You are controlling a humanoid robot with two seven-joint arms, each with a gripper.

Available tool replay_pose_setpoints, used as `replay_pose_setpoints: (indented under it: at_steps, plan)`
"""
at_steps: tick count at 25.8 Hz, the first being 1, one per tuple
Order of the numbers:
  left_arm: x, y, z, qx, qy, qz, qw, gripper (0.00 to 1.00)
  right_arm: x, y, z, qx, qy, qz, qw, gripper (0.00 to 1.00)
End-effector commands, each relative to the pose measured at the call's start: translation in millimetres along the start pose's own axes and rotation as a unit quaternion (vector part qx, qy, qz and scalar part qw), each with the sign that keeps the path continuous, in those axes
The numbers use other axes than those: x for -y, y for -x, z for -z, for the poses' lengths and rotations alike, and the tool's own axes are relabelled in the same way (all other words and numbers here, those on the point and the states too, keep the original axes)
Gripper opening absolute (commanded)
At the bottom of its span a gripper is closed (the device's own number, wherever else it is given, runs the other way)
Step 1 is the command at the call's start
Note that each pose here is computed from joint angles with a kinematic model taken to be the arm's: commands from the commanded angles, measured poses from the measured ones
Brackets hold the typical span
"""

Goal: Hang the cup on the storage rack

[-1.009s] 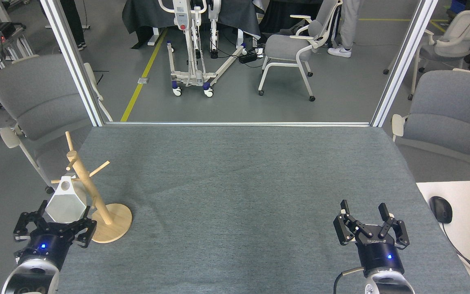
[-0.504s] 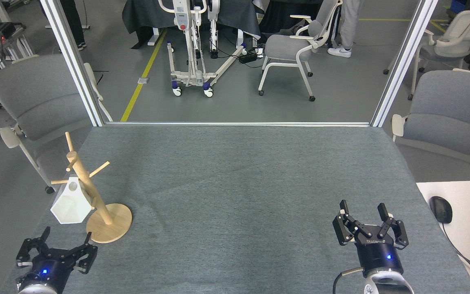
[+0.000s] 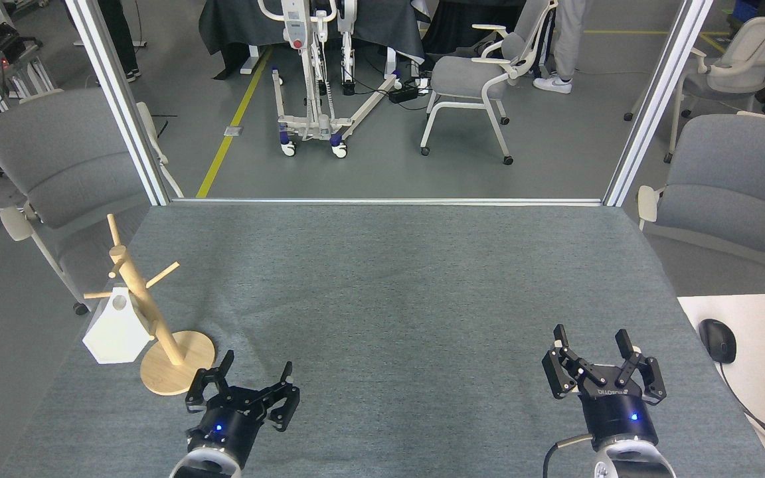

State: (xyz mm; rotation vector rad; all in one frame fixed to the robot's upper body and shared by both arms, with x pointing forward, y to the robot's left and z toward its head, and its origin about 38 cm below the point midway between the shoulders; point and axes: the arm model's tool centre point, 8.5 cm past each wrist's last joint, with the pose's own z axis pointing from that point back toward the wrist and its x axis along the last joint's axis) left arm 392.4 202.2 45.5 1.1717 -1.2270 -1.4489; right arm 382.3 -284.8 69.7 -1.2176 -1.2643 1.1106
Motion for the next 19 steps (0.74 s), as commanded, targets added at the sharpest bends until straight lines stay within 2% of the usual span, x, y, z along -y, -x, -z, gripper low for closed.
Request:
replay_pose_setpoints:
  at_steps: [1,7,10,19]
  plan:
    - [-31.7,-31.9,22.2,0.0,-0.036,-0.014,0.999,0.99,-0.6,0.7,-0.3,-0.002,-0.002,0.0,1.0,1.0]
    - [-48.4,-29.6,23.6,-0.023,-0.059,-0.056,0.996,0.99,0.4,0.5,0.7,-0.002,-0.002,0.0,1.0,1.0]
    - [-44.5,-27.6,20.1,-0.026,-0.057,-0.079,0.995,0.99,1.2,-0.9,1.7,-0.001,0.0,0.001,1.0,1.0]
    - [-42.0,-27.0,17.0,-0.027,-0.055,-0.08,0.995,0.99,0.2,-3.5,1.8,0.001,-0.003,0.004,1.0,1.0]
